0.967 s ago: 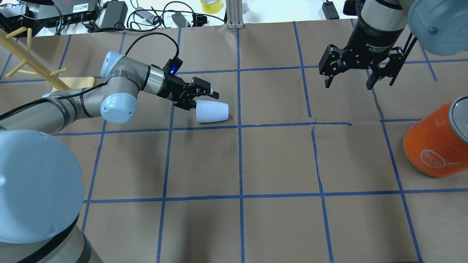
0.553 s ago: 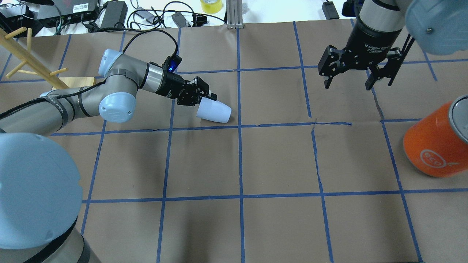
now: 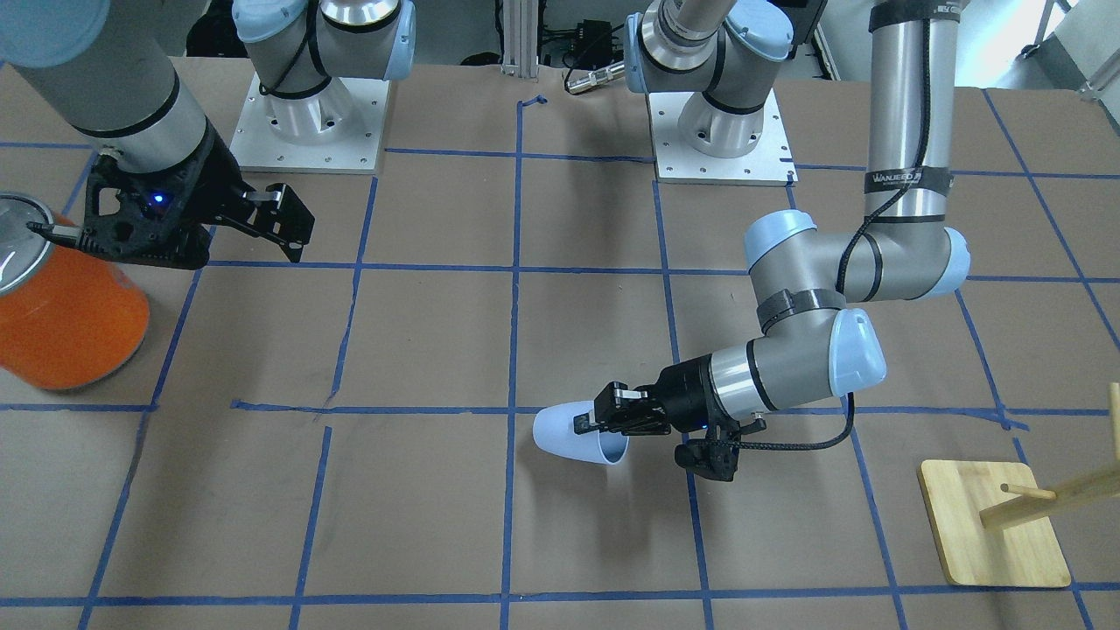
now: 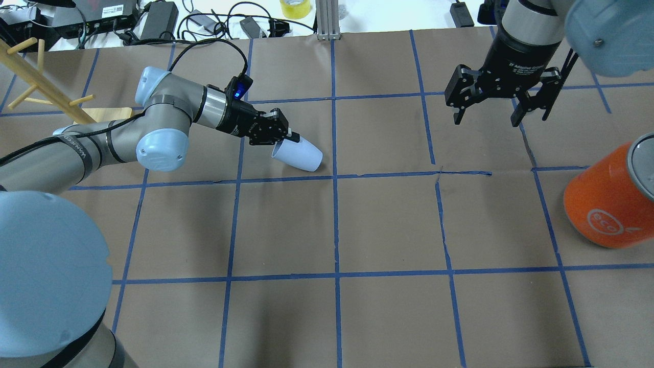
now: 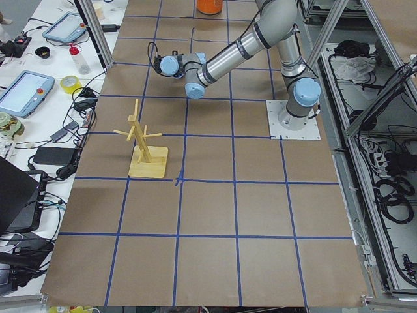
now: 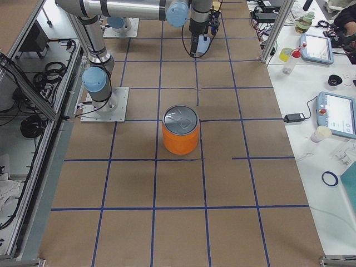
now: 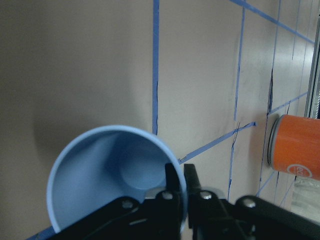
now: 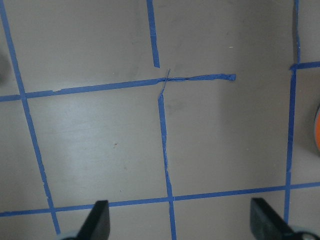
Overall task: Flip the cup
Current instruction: 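Lift the cup with the left gripper and rotate it upright, then lower the upright cup onto the table and open the left gripper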
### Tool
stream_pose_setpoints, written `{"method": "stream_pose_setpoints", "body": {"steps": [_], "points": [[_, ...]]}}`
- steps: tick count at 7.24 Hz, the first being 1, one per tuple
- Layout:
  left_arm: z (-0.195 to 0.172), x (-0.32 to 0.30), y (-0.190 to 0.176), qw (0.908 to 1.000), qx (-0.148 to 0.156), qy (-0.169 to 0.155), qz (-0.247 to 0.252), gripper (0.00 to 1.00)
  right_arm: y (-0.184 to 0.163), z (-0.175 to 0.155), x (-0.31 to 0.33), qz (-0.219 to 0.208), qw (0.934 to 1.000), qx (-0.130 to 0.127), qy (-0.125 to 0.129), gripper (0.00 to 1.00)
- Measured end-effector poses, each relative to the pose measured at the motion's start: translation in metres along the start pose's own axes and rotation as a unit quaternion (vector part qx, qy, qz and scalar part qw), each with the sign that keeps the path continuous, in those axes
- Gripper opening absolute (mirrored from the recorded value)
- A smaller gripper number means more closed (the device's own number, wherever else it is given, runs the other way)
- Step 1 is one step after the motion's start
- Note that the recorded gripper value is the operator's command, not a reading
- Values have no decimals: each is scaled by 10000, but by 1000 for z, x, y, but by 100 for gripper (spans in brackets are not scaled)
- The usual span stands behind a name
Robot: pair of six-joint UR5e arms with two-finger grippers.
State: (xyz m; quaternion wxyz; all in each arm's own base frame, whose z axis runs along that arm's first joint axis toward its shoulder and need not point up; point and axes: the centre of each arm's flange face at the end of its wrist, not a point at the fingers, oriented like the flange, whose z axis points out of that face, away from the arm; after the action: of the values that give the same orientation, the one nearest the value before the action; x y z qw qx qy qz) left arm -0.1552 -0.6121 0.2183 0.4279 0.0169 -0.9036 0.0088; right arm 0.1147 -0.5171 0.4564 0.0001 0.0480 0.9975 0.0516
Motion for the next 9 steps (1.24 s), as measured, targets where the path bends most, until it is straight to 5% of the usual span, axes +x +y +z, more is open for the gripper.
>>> {"method": "stream_pose_setpoints", "body": {"steps": [2, 3, 5, 6, 7, 9], "points": [[-25, 18, 0, 9985, 204, -511, -1, 8, 0, 0, 0, -1, 10000, 4, 0, 100], [-41, 21, -2, 9915, 330, -1256, 125, 8, -1, -1, 0, -7, 10000, 43, 1, 100], [-72, 30, -11, 9590, 549, -2742, 458, 8, -4, -3, 0, -8, 9999, 163, 5, 100], [-83, 28, -17, 9336, 484, -3441, 878, 8, -4, -4, 0, -1, 9998, 187, 15, 100], [-92, 24, -22, 9074, 356, -3961, 1357, 8, -4, -4, 0, 0, 9998, 191, 24, 100], [-93, 9, -37, 8787, 427, -4413, 1772, 8, -4, -4, 0, 2, 9998, 200, 20, 100]]}}
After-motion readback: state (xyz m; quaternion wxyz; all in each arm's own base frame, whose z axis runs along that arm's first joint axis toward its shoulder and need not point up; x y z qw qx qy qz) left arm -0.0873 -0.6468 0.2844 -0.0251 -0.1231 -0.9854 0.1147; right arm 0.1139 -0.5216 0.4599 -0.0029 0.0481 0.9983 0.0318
